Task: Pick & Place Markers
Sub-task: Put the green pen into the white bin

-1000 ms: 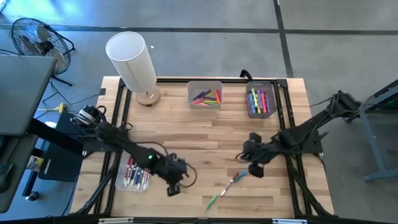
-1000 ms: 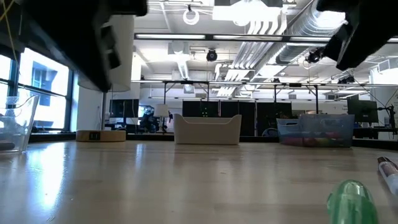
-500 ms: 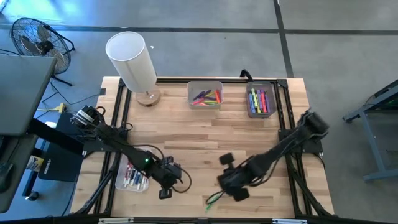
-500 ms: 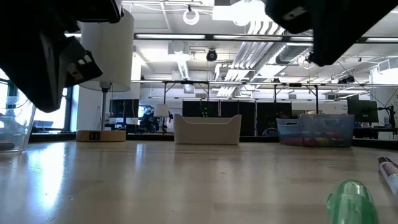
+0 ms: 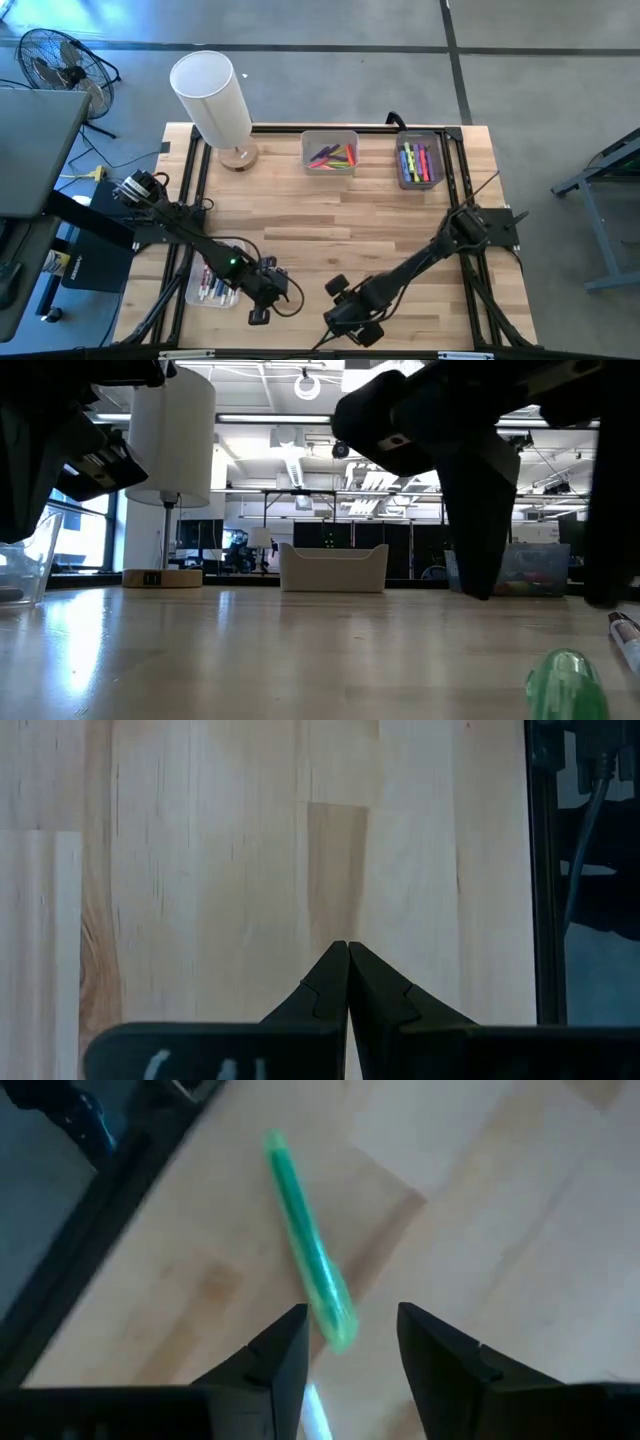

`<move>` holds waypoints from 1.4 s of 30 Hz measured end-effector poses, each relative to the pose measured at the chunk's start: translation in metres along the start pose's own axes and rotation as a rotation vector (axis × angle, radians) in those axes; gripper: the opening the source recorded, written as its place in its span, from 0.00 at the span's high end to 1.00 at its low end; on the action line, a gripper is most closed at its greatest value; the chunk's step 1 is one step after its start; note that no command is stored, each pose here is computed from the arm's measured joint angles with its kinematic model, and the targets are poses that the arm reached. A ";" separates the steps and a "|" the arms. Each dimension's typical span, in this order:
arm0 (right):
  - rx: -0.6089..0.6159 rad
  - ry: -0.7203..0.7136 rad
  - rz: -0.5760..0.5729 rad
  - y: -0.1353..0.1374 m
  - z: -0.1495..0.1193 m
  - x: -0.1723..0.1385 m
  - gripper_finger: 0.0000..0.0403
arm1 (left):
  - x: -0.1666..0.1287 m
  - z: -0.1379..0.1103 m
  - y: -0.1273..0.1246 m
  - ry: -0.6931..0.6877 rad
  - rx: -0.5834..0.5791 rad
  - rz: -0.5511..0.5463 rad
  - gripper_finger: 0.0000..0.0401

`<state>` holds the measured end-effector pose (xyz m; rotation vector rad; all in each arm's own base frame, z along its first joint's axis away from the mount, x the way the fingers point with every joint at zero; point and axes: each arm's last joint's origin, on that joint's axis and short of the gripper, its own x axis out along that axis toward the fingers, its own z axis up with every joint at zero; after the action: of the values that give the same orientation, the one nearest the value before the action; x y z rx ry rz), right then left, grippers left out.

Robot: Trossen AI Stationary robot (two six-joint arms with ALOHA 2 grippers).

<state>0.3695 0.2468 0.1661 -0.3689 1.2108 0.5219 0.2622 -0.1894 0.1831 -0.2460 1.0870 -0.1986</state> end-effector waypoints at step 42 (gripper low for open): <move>0.355 -0.050 -0.296 -0.022 -0.047 -0.056 0.94 | 0.000 0.017 0.021 -0.044 -0.077 0.038 1.00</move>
<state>0.3306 0.1935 0.2041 -0.2236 1.1495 0.0571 0.2782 -0.1677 0.1840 -0.2971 1.0558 -0.1165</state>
